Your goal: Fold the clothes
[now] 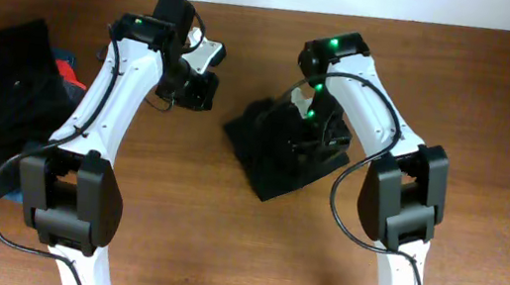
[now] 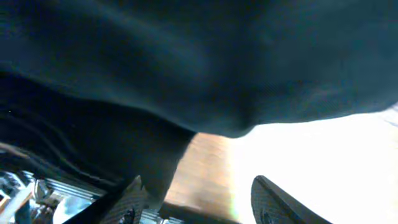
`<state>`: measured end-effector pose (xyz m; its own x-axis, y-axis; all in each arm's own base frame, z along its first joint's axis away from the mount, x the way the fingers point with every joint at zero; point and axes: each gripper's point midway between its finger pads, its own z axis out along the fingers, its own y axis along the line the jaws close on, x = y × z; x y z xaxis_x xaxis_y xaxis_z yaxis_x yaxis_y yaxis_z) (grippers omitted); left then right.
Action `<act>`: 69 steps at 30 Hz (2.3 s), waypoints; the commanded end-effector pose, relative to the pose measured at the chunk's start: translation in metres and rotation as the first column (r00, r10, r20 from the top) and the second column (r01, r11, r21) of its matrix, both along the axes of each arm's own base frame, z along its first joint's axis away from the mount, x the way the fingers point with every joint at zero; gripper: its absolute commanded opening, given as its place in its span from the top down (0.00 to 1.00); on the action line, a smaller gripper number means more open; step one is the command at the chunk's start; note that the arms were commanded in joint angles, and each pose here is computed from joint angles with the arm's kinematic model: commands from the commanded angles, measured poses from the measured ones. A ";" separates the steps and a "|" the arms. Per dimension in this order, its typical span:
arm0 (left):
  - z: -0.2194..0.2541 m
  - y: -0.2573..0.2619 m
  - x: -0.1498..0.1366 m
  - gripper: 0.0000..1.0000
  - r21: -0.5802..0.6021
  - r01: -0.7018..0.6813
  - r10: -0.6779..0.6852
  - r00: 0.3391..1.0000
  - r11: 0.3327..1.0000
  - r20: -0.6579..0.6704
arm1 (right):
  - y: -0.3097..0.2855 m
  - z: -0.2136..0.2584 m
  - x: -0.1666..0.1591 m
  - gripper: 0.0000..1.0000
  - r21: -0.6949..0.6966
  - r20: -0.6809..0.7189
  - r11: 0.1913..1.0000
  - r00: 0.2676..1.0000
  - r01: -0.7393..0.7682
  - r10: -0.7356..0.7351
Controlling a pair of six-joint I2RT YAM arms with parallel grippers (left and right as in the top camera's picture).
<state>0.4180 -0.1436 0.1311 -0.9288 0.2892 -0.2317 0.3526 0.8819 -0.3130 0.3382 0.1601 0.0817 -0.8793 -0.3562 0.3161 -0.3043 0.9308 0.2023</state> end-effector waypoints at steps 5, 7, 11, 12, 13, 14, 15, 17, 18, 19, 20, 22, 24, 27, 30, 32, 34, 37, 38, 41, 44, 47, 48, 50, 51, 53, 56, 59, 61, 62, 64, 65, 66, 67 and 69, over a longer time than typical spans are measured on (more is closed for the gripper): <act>0.000 0.000 -0.001 0.95 0.007 0.001 -0.001 1.000 1.000 -0.001 | 0.030 0.007 0.000 0.36 0.058 0.062 0.996 0.996 -0.071 0.067; 0.000 0.000 -0.001 0.95 0.007 0.000 0.000 1.000 1.000 -0.001 | 0.036 0.006 -0.004 0.36 0.057 0.061 0.994 0.994 -0.089 0.086; 0.000 0.000 -0.001 0.96 0.007 0.000 0.000 1.000 1.000 -0.001 | 0.041 0.005 -0.001 0.43 0.063 0.081 0.993 0.992 -0.099 0.094; 0.000 0.000 -0.001 0.96 0.006 0.000 0.000 1.000 1.000 -0.001 | 0.041 0.005 0.001 0.46 0.065 0.087 0.993 0.992 -0.099 0.093; 0.001 -0.001 -0.001 0.95 0.001 0.002 -0.002 1.000 1.000 0.000 | 0.039 0.005 0.003 0.50 0.059 0.094 0.994 0.992 -0.095 0.089; 0.002 -0.005 -0.001 0.95 -0.019 0.008 -0.008 1.000 1.000 0.002 | 0.034 0.006 0.007 0.53 0.043 0.104 0.995 0.991 -0.093 0.088; 0.005 -0.014 -0.001 0.96 -0.057 0.033 -0.032 0.999 0.998 0.010 | 0.029 0.009 0.011 0.57 0.027 0.118 0.996 0.990 -0.086 0.082; 0.014 -0.035 -0.004 0.99 -0.151 0.136 -0.129 0.990 0.979 0.053 | 0.014 0.018 0.024 0.56 -0.011 0.162 0.999 0.986 -0.040 0.041; 0.018 -0.046 -0.004 0.99 -0.174 0.188 -0.176 0.981 0.967 0.084 | 0.004 0.027 0.033 0.55 -0.032 0.197 0.999 0.980 0.003 0.003; 0.018 -0.052 -0.004 0.99 -0.171 0.217 -0.202 0.974 0.961 0.105 | -0.005 0.036 0.041 0.55 -0.038 0.230 0.999 0.973 0.038 -0.028; 0.019 -0.056 -0.005 0.99 -0.167 0.244 -0.226 0.967 0.955 0.121 | -0.010 0.042 0.046 0.54 -0.034 0.248 0.998 0.968 0.056 -0.045; 0.020 -0.068 -0.006 0.98 -0.162 0.292 -0.268 0.951 0.943 0.152 | -0.032 0.066 0.059 0.46 -0.010 0.302 0.992 0.946 0.123 -0.114; 0.019 -0.075 -0.007 0.88 -0.161 0.307 -0.282 0.946 0.938 0.160 | -0.050 0.075 0.061 0.44 -0.008 0.306 0.987 0.940 0.163 -0.153; 0.012 -0.085 -0.012 0.75 -0.161 0.327 -0.305 0.941 0.931 0.144 | -0.075 0.076 0.063 0.44 -0.007 0.291 0.974 0.933 0.225 -0.214; -0.009 -0.085 -0.014 0.72 -0.145 0.324 -0.313 0.945 0.935 0.094 | -0.089 0.075 0.065 0.44 -0.005 0.287 0.965 0.925 0.261 -0.249; -0.030 -0.085 -0.014 0.71 -0.145 0.317 -0.314 0.948 0.937 0.045 | -0.093 0.075 0.066 0.43 -0.005 0.287 0.963 0.923 0.270 -0.258; -0.045 -0.085 -0.015 0.69 -0.145 0.312 -0.314 0.949 0.939 0.008 | -0.094 0.075 0.066 0.43 -0.005 0.287 0.962 0.922 0.274 -0.261; -0.072 -0.084 -0.018 0.68 -0.147 0.303 -0.314 0.948 0.941 -0.055 | -0.095 0.075 0.066 0.42 -0.005 0.287 0.962 0.922 0.274 -0.261; -0.078 -0.084 -0.019 0.68 -0.147 0.302 -0.314 0.947 0.942 -0.068 | -0.095 0.075 0.066 0.42 -0.005 0.287 0.962 0.922 0.274 -0.261; -0.091 -0.082 -0.020 0.92 -0.142 0.296 -0.311 0.946 0.945 -0.097 | -0.095 0.075 0.066 0.42 -0.005 0.287 0.962 0.922 0.274 -0.261; -0.089 -0.076 -0.014 1.00 -0.143 0.280 -0.294 0.952 0.949 -0.089 | -0.095 0.075 0.066 0.42 -0.008 0.289 0.962 0.922 0.274 -0.260; -0.085 -0.066 -0.005 1.00 -0.144 0.245 -0.259 0.962 0.959 -0.082 | -0.095 0.075 0.067 0.40 -0.009 0.289 0.962 0.921 0.274 -0.260; -0.085 -0.060 -0.003 0.99 -0.144 0.232 -0.246 0.966 0.962 -0.083 | -0.096 0.075 0.067 0.39 -0.010 0.290 0.962 0.921 0.274 -0.259; -0.088 -0.058 -0.002 0.91 -0.143 0.227 -0.241 0.966 0.963 -0.089 | -0.096 0.075 0.067 0.38 -0.015 0.292 0.962 0.921 0.274 -0.258; -0.091 -0.057 -0.003 0.87 -0.141 0.227 -0.241 0.966 0.964 -0.095 | -0.096 0.075 0.067 0.38 -0.015 0.292 0.962 0.921 0.274 -0.258; -0.099 -0.059 -0.005 0.87 -0.126 0.233 -0.247 0.963 0.964 -0.111 | -0.096 0.075 0.067 0.38 -0.015 0.292 0.962 0.921 0.274 -0.258; -0.112 -0.064 -0.011 0.79 -0.121 0.245 -0.261 0.955 0.962 -0.142 | -0.096 0.075 0.067 0.37 -0.015 0.292 0.962 0.921 0.274 -0.258; -0.123 -0.066 -0.016 0.77 -0.116 0.251 -0.268 0.949 0.961 -0.166 | -0.096 0.075 0.067 0.37 -0.014 0.291 0.962 0.921 0.274 -0.258; -0.126 -0.061 -0.016 0.76 -0.082 0.253 -0.264 0.949 0.964 -0.170 | -0.096 0.075 0.067 0.37 -0.015 0.291 0.962 0.921 0.274 -0.258; -0.127 -0.059 -0.015 0.76 -0.066 0.254 -0.262 0.950 0.965 -0.172 | -0.096 0.075 0.067 0.37 -0.015 0.291 0.962 0.921 0.274 -0.258; -0.129 -0.053 -0.015 0.76 -0.032 0.255 -0.257 0.950 0.966 -0.176 | -0.096 0.075 0.067 0.37 -0.014 0.291 0.962 0.921 0.274 -0.258; -0.132 -0.048 -0.015 0.77 0.002 0.256 -0.252 0.951 0.967 -0.181 | -0.096 0.075 0.067 0.37 -0.014 0.291 0.962 0.921 0.274 -0.258; -0.133 -0.043 -0.015 0.77 0.031 0.257 -0.247 0.951 0.966 -0.184 | -0.096 0.075 0.067 0.37 -0.014 0.291 0.962 0.921 0.274 -0.258; -0.136 -0.034 -0.013 0.78 0.084 0.240 -0.220 0.956 0.967 -0.192 | -0.096 0.075 0.067 0.36 -0.015 0.291 0.962 0.921 0.274 -0.258; -0.133 -0.030 -0.012 0.78 0.102 0.221 -0.199 0.960 0.970 -0.195 | -0.096 0.075 0.067 0.34 -0.015 0.291 0.962 0.922 0.273 -0.257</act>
<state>0.4043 -0.1969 0.0125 -0.8548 0.5114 -0.0884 0.5010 0.7687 -0.3975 0.4045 0.0673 0.1451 -0.9922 -0.0954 0.0803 -0.0870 0.9910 0.1022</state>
